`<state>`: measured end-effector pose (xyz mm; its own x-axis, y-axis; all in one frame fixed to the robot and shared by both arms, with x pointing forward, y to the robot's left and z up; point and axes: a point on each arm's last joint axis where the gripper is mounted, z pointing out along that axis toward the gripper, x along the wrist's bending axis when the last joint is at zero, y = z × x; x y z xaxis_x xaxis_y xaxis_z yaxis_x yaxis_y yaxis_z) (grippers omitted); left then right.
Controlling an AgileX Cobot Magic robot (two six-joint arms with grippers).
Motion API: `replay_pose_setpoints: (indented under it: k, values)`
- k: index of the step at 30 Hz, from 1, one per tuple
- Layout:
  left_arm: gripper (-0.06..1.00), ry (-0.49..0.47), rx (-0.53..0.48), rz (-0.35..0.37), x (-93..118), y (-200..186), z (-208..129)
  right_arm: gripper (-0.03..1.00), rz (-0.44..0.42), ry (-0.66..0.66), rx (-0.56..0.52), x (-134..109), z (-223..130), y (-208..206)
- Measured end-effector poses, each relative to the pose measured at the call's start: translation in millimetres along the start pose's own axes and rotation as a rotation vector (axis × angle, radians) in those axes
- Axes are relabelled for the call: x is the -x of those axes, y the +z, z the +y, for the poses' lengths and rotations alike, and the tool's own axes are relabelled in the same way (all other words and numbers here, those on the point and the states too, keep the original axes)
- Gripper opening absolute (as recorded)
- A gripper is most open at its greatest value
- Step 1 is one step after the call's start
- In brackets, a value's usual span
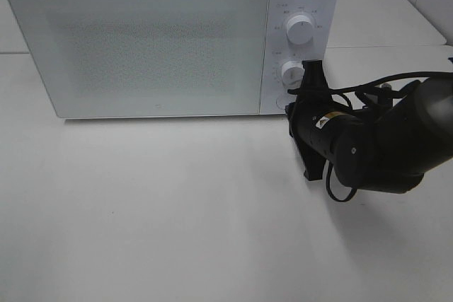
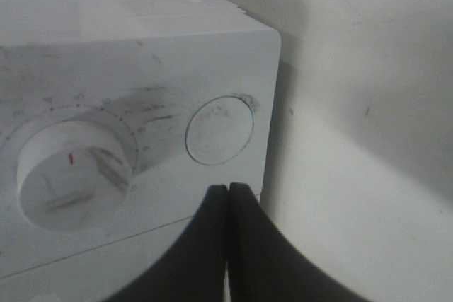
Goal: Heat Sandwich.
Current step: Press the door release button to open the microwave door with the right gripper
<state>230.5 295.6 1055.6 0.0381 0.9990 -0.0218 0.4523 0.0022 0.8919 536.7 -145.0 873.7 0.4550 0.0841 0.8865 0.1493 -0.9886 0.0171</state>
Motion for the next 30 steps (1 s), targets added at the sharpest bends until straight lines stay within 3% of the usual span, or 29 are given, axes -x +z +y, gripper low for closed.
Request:
replay_pose_setpoints:
  k: [30]
  values:
    - [0.99,0.0,0.0,0.0,0.0,0.0,0.0,0.01,-0.004,0.034,0.036,-7.6,5.0,39.2]
